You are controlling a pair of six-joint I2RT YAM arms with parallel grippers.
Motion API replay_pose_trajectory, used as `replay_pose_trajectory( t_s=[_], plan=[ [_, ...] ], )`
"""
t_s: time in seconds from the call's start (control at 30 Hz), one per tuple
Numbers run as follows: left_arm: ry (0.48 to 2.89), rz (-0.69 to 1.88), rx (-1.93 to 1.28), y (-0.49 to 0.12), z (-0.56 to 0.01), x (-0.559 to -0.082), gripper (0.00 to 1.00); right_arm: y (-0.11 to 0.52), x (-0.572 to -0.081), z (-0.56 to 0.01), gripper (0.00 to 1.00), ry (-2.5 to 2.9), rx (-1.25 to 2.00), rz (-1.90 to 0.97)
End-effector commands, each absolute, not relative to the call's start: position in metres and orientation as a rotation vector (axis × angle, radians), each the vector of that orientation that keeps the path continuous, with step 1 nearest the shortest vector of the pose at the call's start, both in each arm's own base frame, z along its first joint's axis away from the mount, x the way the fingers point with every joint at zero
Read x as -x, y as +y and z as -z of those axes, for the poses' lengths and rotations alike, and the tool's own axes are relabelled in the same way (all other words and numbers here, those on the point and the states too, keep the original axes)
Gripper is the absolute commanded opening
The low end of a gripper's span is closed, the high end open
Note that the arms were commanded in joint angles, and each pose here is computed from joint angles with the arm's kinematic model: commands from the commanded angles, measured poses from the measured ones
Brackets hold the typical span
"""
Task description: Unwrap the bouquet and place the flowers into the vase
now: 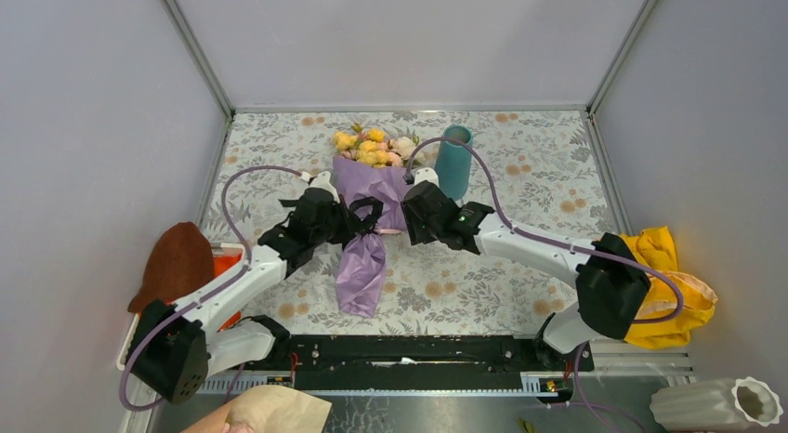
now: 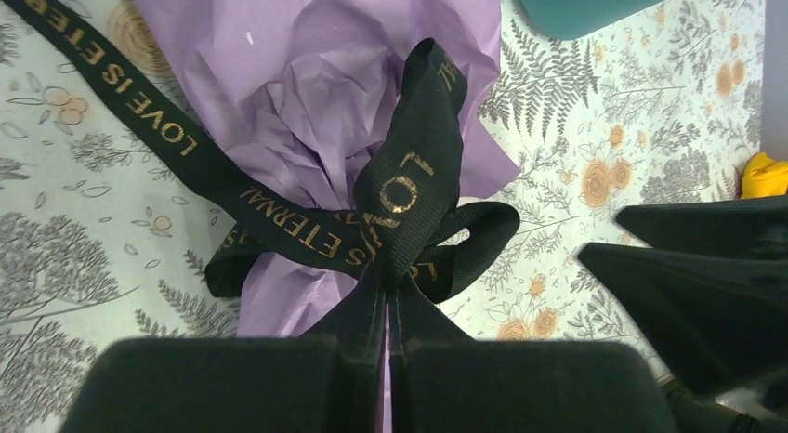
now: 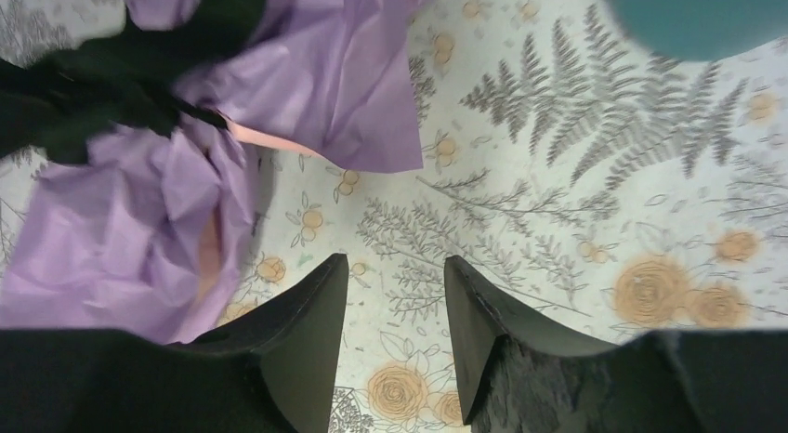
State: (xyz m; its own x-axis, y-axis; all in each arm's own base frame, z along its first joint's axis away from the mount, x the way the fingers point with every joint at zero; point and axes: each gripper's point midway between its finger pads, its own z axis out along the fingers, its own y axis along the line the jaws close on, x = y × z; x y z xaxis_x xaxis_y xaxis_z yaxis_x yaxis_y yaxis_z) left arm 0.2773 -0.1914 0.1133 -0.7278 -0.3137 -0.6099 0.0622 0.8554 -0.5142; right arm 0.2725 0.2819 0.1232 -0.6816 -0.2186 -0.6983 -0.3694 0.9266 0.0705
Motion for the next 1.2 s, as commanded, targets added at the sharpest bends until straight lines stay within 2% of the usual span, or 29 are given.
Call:
replay_pose_trajectory(
  t_s=[0.0, 0.07, 0.27, 0.43, 0.57, 0.63, 0.7, 0.77, 0.93, 1.17],
  plan=[
    [2.166, 0.607, 0.270, -0.172, -0.158, -0.288, 0.04, 0.312, -0.267, -0.122, 0.50, 2.350, 0.422, -0.455],
    [2.149, 0.496, 0.338, -0.153, -0.162, -0.292, 0.07, 0.324, -0.264, -0.120, 0.50, 2.356, 0.452, -0.519],
    [2.186, 0.231, 0.471, -0.116, -0.148, -0.294, 0.08, 0.350, -0.268, -0.114, 0.49, 2.374, 0.511, -0.593],
    [2.228, 0.332, 0.433, -0.135, -0.140, -0.294, 0.07, 0.370, -0.276, -0.117, 0.48, 2.374, 0.538, -0.637],
    [2.170, 0.516, 0.338, -0.160, -0.166, -0.295, 0.07, 0.378, -0.282, -0.122, 0.47, 2.359, 0.531, -0.651],
    [2.118, 0.599, 0.285, -0.169, -0.181, -0.293, 0.12, 0.381, -0.285, -0.127, 0.47, 2.343, 0.529, -0.660],
    [2.068, 0.624, 0.269, -0.170, -0.189, -0.294, 0.31, 0.385, -0.288, -0.130, 0.47, 2.333, 0.538, -0.661],
    [2.105, 0.540, 0.305, -0.160, -0.174, -0.296, 0.40, 0.387, -0.292, -0.130, 0.47, 2.333, 0.541, -0.648],
    [2.224, 0.358, 0.380, -0.142, -0.140, -0.298, 0.41, 0.398, -0.302, -0.129, 0.47, 2.322, 0.543, -0.644],
    [2.196, 0.404, 0.375, -0.146, -0.145, -0.298, 0.40, 0.418, -0.316, -0.109, 0.46, 2.339, 0.554, -0.646]
  ],
)
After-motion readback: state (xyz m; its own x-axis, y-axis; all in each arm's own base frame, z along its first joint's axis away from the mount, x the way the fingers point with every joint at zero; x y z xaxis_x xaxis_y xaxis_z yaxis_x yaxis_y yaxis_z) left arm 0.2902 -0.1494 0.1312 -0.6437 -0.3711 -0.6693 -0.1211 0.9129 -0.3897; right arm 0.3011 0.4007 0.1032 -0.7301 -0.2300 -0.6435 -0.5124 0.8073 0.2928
